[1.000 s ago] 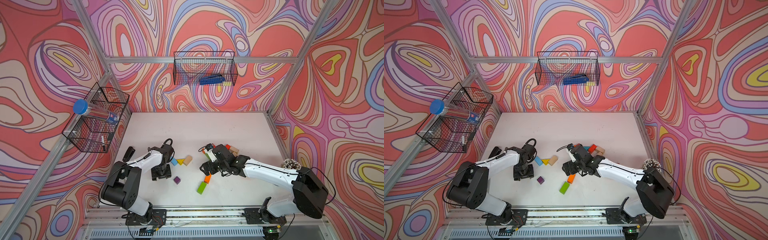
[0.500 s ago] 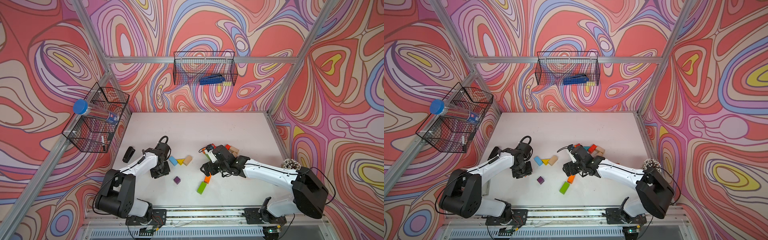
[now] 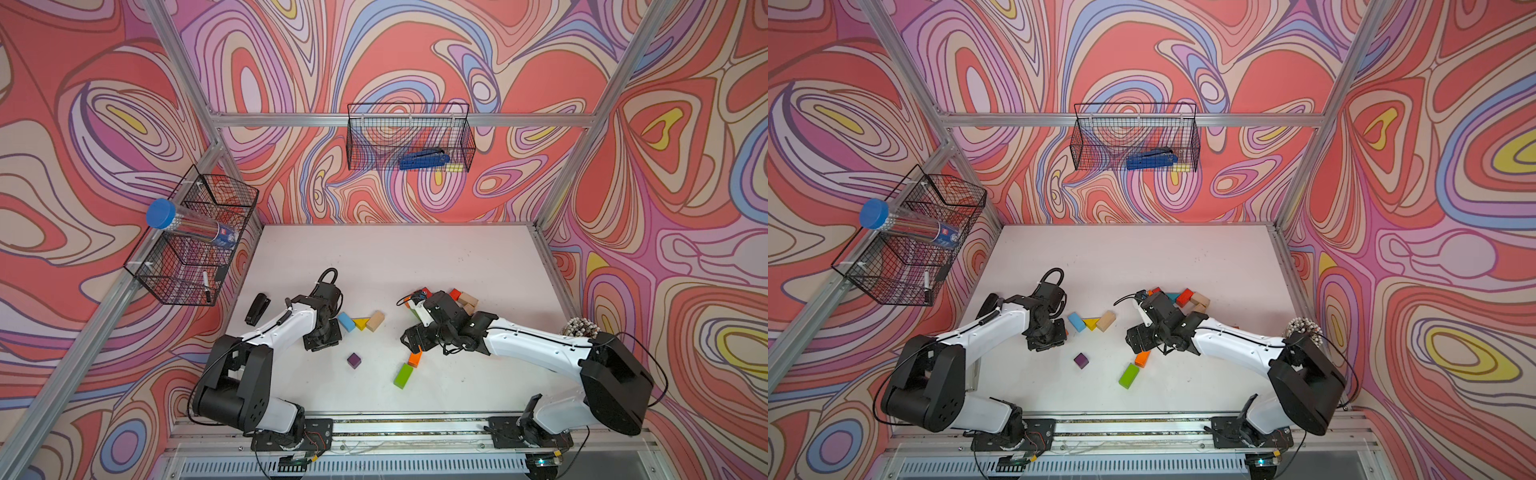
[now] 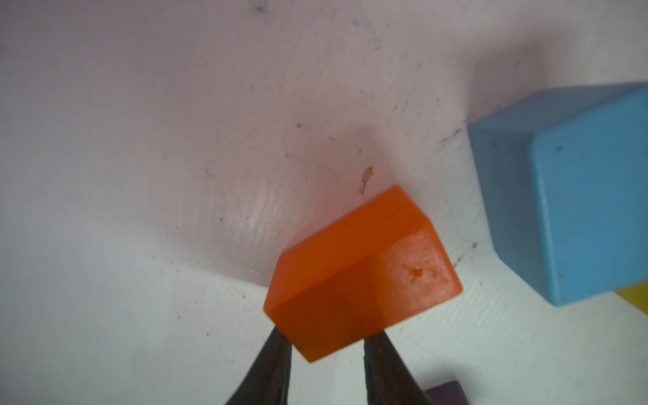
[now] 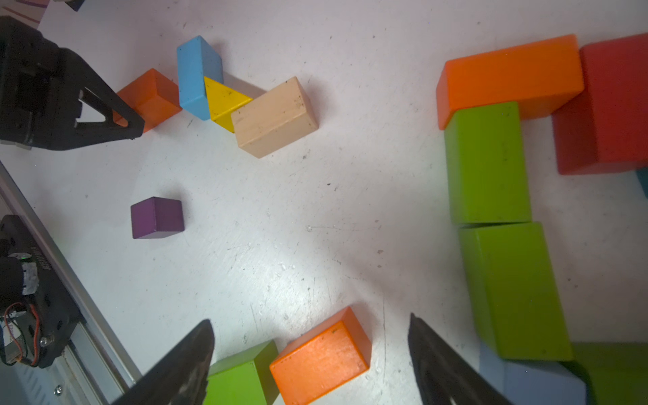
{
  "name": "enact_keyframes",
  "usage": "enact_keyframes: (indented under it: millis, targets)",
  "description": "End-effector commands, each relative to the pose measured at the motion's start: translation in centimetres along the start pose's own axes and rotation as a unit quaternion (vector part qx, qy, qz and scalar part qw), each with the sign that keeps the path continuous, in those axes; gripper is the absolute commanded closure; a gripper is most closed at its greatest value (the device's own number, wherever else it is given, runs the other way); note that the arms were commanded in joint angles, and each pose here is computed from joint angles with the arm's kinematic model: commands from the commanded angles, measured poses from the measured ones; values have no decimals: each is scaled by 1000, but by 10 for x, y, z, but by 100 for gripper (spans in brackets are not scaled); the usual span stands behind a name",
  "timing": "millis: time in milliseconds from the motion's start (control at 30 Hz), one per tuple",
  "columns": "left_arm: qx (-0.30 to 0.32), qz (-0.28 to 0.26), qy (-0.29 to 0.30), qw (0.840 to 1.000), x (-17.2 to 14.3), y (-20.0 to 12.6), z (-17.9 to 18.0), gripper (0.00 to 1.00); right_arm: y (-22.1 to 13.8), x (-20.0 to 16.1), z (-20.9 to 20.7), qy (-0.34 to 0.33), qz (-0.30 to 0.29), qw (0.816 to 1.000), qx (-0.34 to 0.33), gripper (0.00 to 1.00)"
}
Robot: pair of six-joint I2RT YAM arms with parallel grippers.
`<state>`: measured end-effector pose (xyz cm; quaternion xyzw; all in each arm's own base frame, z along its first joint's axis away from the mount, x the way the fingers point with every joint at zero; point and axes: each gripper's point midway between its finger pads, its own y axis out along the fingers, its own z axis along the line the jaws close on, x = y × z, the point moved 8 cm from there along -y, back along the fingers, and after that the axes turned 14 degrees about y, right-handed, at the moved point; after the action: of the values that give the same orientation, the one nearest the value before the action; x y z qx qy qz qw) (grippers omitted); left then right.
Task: Assemble a heart with building blocks
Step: Assemble the building block at the center of the board.
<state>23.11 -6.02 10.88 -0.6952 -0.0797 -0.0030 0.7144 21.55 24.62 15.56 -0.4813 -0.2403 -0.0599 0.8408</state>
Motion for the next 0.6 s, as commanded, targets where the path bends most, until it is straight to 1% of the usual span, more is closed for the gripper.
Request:
enact_keyframes:
  millis: [0,567]
  targets:
    - [7,-13,5,1000,9,-2,0,64,4,0,-3,6,0,1000,-5,13]
    - [14,-21,20,999,18,-3,-1,64,8,-2,-4,5,5,1000,-8,17]
